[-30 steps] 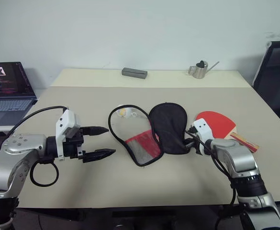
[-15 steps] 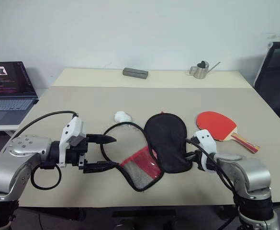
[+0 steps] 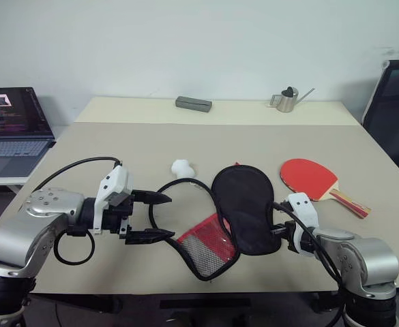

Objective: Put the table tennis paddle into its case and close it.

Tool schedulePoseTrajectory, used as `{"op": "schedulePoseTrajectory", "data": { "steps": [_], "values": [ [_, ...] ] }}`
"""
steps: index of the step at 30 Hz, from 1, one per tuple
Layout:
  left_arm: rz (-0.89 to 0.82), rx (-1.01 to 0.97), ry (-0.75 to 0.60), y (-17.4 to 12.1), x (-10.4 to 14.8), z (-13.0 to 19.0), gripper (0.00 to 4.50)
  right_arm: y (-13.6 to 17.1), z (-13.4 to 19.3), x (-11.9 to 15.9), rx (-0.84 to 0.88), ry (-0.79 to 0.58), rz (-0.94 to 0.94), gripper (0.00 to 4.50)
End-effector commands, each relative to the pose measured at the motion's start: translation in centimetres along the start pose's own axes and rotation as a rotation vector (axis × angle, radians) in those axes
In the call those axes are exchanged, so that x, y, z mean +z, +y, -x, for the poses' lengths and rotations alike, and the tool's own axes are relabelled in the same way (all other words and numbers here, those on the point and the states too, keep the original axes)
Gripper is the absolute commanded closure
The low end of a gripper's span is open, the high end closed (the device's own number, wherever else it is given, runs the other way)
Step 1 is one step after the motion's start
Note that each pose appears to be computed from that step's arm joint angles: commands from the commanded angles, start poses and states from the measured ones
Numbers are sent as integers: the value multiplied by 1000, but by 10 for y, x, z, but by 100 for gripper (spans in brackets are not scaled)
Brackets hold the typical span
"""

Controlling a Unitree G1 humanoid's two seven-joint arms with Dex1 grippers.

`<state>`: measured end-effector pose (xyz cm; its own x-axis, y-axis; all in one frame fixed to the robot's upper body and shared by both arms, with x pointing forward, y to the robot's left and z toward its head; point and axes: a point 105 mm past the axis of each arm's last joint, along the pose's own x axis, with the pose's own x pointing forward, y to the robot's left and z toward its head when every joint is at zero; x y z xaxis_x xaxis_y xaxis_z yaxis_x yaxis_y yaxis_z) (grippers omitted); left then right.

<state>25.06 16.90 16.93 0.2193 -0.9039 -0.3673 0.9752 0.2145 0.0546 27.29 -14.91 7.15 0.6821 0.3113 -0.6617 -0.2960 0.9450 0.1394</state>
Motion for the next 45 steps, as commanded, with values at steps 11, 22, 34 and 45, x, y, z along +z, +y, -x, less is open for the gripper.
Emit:
{"op": "schedulePoseTrajectory", "data": {
  "steps": [11, 22, 34, 45],
  "values": [
    [-44, 51, -22, 7, 6, 5, 0, 4, 26, 59, 111, -448, 135, 224],
    [-71, 276, -106, 41, 24, 31, 0, 16, -13, 119, 372, -481, 309, 171],
    [-60, 290, -128, 37, 21, 23, 0, -2, -81, 192, 127, -505, 255, 42],
    [-66, 248, -124, 33, 24, 20, 0, -20, -99, 175, 113, -354, 217, 42]
  ]
}}
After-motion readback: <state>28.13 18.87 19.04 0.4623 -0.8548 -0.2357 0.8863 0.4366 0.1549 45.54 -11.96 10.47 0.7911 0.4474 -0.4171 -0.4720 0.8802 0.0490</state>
